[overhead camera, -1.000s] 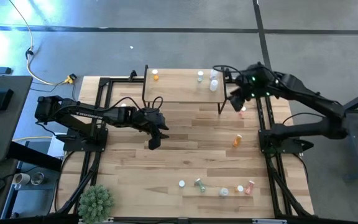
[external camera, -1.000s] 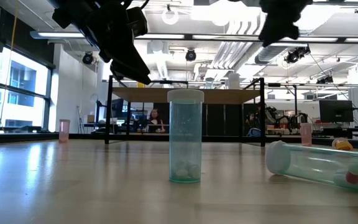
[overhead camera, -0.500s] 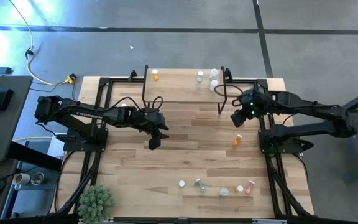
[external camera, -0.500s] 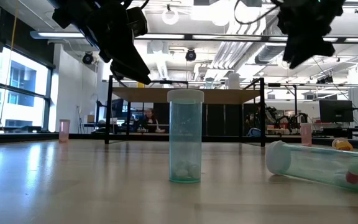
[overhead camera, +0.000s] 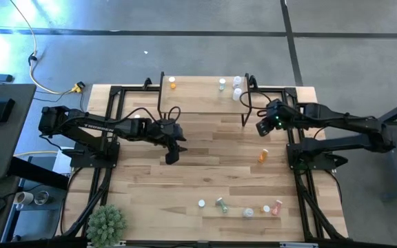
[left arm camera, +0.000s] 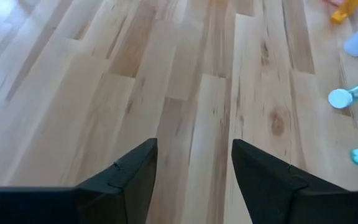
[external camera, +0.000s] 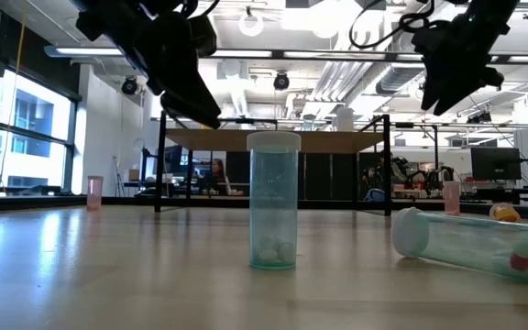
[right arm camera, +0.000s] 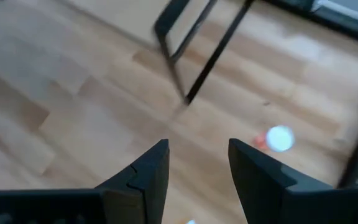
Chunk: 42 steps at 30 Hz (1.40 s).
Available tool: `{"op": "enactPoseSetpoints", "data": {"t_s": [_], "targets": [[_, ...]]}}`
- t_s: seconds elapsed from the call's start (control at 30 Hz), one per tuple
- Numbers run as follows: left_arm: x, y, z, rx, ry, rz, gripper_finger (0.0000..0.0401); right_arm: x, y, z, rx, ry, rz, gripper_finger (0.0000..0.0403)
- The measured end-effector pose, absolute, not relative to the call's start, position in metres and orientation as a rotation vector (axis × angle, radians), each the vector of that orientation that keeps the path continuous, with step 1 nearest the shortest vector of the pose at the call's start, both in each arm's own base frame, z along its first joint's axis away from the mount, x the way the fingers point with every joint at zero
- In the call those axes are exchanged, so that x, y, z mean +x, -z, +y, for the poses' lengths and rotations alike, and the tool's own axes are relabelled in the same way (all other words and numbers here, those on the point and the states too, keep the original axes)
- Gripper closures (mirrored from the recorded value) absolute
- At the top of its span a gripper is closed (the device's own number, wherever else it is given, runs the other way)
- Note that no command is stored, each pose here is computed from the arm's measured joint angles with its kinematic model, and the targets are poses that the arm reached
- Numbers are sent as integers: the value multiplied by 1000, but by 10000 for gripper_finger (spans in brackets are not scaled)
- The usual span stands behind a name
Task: Pick and place medicine bottles onto shelf by color
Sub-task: Put the top right pink pill bottle on the shelf
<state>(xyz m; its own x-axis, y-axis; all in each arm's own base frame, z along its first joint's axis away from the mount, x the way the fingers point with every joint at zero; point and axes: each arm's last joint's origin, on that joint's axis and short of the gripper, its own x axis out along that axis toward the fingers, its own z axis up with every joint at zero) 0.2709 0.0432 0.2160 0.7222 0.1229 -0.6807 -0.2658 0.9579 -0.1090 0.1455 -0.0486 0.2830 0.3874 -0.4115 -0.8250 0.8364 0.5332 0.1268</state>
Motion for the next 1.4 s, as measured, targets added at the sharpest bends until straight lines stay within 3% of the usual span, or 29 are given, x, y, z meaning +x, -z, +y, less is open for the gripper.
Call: {"op": "enactPoseSetpoints", "data": {"t_s": [0.37, 0.87, 1.4], "targets": [[270, -215, 43, -202, -219, 745, 189, 128, -282, -80, 539, 1037, 865, 247], [270, -215, 43, -201, -219, 745, 189, 92, -279, -119, 789, 991, 873, 247], [270, -215, 43, -201, -219, 745, 189, 81, -277, -122, 930, 1092, 851, 247]]}}
